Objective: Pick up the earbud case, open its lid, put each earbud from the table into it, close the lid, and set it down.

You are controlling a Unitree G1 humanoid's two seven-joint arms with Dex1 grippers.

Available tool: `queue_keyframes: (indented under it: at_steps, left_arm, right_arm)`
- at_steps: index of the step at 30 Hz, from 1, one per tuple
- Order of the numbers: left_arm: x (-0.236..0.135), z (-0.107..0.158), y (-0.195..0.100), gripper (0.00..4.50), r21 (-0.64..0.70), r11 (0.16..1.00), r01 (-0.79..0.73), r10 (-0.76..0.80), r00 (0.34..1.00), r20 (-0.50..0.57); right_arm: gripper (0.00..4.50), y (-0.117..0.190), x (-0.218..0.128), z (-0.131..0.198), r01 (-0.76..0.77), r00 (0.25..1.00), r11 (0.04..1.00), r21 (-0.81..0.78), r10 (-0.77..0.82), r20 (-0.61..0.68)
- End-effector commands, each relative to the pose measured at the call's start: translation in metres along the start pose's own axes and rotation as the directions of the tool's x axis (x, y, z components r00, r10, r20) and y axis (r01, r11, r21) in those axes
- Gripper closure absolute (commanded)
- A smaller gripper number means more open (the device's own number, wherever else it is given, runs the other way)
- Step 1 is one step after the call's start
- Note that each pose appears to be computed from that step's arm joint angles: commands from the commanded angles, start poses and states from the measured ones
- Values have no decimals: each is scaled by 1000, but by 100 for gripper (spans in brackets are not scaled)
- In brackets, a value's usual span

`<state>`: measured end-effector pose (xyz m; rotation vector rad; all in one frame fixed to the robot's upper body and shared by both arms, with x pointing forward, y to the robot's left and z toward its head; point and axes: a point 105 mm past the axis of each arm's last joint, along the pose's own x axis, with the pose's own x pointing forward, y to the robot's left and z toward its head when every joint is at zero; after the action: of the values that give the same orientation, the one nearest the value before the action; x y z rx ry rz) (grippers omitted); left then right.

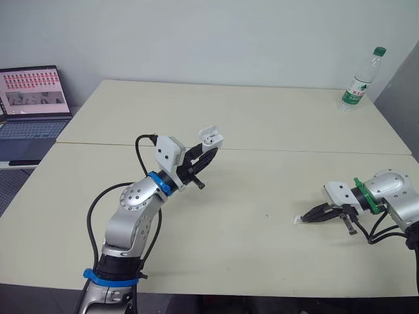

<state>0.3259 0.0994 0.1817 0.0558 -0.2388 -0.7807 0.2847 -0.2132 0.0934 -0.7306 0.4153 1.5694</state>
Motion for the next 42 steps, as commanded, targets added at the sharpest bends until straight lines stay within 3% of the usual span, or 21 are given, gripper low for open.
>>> queue_keyframes:
  at_steps: [1, 14, 21, 27, 42]
  left_arm:
    - [-1, 15, 0, 374, 33, 999, -6, 5, 999, 44]
    - [0, 14, 1, 374, 33, 999, -10, 8, 999, 46]
    - [-2, 15, 0, 374, 32, 999, -9, 7, 999, 45]
    - [-1, 14, 0, 374, 30, 1000, -8, 6, 999, 46]
    - [0, 16, 0, 374, 35, 999, -1, -1, 999, 46]
  right_arm:
    - [446, -6, -8, 6, 1, 1000, 999, -41, -1, 0]
    - [446, -14, -3, 17, 13, 999, 998, -65, -10, 40]
    - [446, -7, -19, 23, 5, 999, 999, -37, -4, 45]
    - [446, 3, -24, 7, -26, 999, 999, -26, 25, -32]
    - [446, 0, -9, -3, -40, 998, 998, -48, 38, -41]
